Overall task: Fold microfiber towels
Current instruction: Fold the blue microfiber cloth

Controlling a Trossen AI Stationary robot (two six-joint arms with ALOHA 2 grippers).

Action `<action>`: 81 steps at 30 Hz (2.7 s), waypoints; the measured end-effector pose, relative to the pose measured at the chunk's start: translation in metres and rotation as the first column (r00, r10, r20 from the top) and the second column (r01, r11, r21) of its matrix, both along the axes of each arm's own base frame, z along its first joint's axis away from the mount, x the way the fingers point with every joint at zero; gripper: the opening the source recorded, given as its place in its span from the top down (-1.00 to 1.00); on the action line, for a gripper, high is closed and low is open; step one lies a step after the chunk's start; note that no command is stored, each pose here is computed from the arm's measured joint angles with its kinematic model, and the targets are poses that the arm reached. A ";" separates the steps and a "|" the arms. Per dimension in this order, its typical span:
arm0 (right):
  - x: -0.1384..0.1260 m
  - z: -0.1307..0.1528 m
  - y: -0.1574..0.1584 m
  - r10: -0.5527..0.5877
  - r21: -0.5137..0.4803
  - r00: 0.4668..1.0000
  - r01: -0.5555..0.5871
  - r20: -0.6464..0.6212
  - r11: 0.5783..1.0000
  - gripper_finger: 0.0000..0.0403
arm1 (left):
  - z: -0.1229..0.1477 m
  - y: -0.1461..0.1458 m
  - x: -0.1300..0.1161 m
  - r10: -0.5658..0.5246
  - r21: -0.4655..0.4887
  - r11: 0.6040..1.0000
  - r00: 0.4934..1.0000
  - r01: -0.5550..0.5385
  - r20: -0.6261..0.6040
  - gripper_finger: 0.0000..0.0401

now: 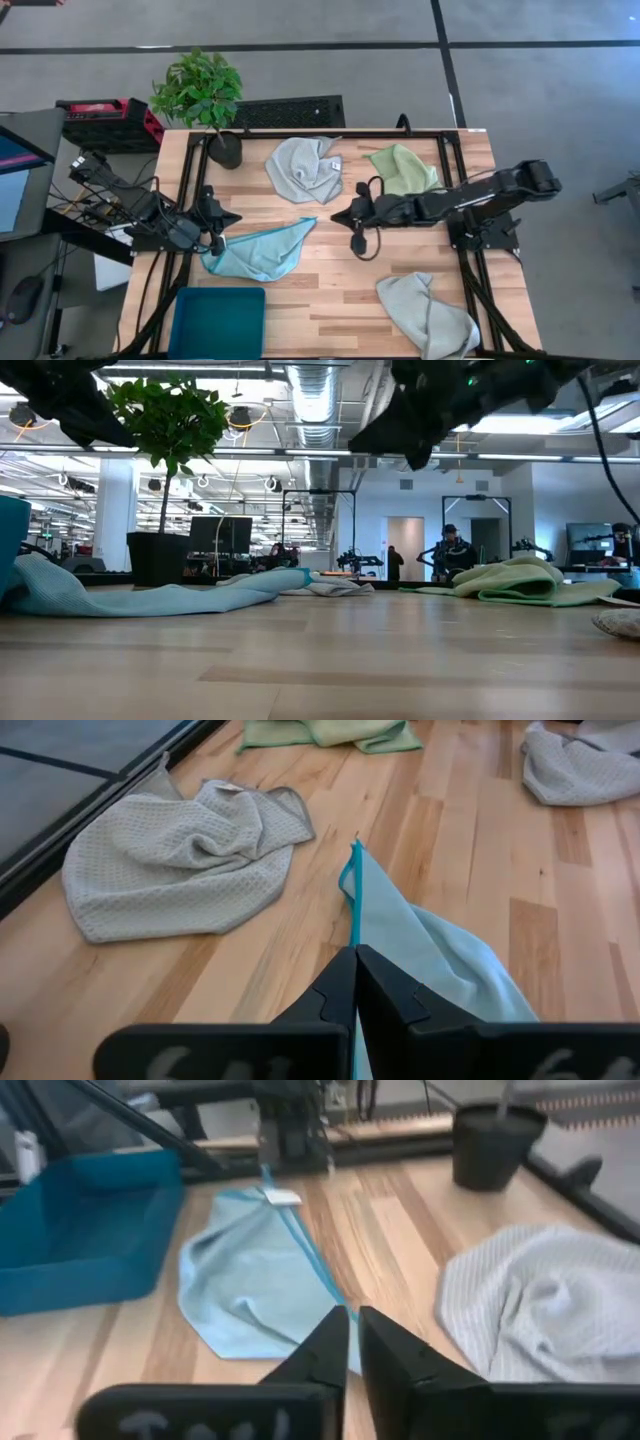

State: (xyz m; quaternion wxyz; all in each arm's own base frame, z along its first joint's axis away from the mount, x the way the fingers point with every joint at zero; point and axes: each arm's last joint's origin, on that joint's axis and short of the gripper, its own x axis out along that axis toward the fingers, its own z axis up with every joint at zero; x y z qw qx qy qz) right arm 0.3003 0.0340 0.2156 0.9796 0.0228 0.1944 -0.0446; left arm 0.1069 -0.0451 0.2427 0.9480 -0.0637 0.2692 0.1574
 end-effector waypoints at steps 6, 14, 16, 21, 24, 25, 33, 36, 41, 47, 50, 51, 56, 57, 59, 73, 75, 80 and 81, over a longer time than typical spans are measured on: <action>0.024 -0.014 0.000 -0.008 0.021 0.999 0.009 -0.044 1.000 0.46 | -0.001 0.001 -0.001 0.004 0.012 1.000 1.000 -0.004 -0.009 1.00; 0.058 -0.049 0.001 0.087 0.054 0.977 -0.078 -0.193 0.995 0.27 | -0.001 0.001 0.000 0.007 0.014 1.000 1.000 -0.007 -0.010 1.00; 0.065 -0.056 -0.001 0.085 0.042 0.972 -0.077 -0.219 0.996 0.25 | -0.001 0.001 -0.001 0.008 0.013 1.000 1.000 -0.008 -0.010 1.00; 0.080 -0.066 -0.012 0.046 0.026 0.972 -0.041 -0.232 0.999 0.26 | -0.001 0.001 -0.001 0.008 0.013 1.000 1.000 -0.008 -0.009 1.00; 0.086 -0.069 -0.020 0.024 0.025 0.973 -0.019 -0.230 1.000 0.28 | -0.001 0.001 0.000 0.008 0.014 1.000 1.000 -0.007 -0.010 1.00; 0.085 -0.071 -0.022 0.017 0.024 0.969 -0.011 -0.245 1.000 0.28 | -0.001 0.001 -0.001 0.008 0.014 1.000 1.000 -0.007 -0.010 1.00; 0.082 -0.075 -0.041 -0.037 0.057 0.956 0.056 -0.291 0.997 0.28 | -0.001 0.001 -0.001 0.008 0.014 1.000 1.000 -0.008 -0.011 1.00; 0.080 -0.077 -0.045 -0.053 0.067 0.946 0.078 -0.319 0.995 0.28 | -0.001 0.001 -0.001 0.008 0.014 1.000 1.000 -0.008 -0.011 1.00; 0.078 -0.079 -0.049 -0.036 0.087 0.937 0.071 -0.348 0.994 0.29 | -0.001 0.001 -0.001 0.004 0.020 1.000 1.000 -0.004 -0.013 1.00; 0.078 -0.079 -0.050 0.000 0.118 0.938 0.043 -0.346 0.992 0.31 | -0.001 0.001 -0.001 0.004 0.020 1.000 1.000 -0.004 -0.013 1.00; 0.078 -0.079 -0.050 0.000 0.119 0.938 0.044 -0.346 0.992 0.30 | -0.001 0.001 -0.001 0.004 0.020 1.000 1.000 -0.004 -0.013 1.00; 0.078 -0.079 -0.050 0.000 0.119 0.938 0.044 -0.346 0.992 0.30 | -0.001 0.001 -0.001 0.004 0.020 1.000 1.000 -0.004 -0.013 1.00; 0.079 -0.079 -0.050 -0.004 0.122 0.941 0.048 -0.339 0.991 0.31 | -0.001 0.001 -0.001 0.006 0.017 1.000 1.000 -0.006 -0.012 1.00; 0.079 -0.079 -0.050 -0.003 0.120 0.941 0.046 -0.339 0.992 0.31 | -0.001 0.001 -0.001 0.006 0.016 1.000 1.000 -0.006 -0.012 1.00; 0.079 -0.079 -0.050 -0.009 0.115 0.940 0.051 -0.340 0.992 0.32 | -0.001 0.001 -0.001 0.007 0.016 1.000 1.000 -0.006 -0.012 1.00; 0.080 -0.083 -0.051 -0.026 0.099 0.940 0.064 -0.339 0.993 0.32 | -0.001 0.001 -0.001 0.007 0.014 1.000 1.000 -0.007 -0.011 1.00; 0.080 -0.089 -0.051 -0.022 0.102 0.935 0.062 -0.353 0.993 0.32 | -0.001 0.001 -0.001 0.007 0.014 1.000 1.000 -0.007 -0.011 1.00; 0.082 -0.102 -0.049 0.004 0.120 0.928 0.044 -0.372 0.992 0.32 | -0.001 0.001 0.000 0.007 0.013 1.000 1.000 -0.007 -0.010 1.00; 0.081 -0.104 -0.049 0.006 0.120 0.922 0.044 -0.388 0.992 0.33 | -0.001 0.001 0.000 0.007 0.013 1.000 1.000 -0.007 -0.010 1.00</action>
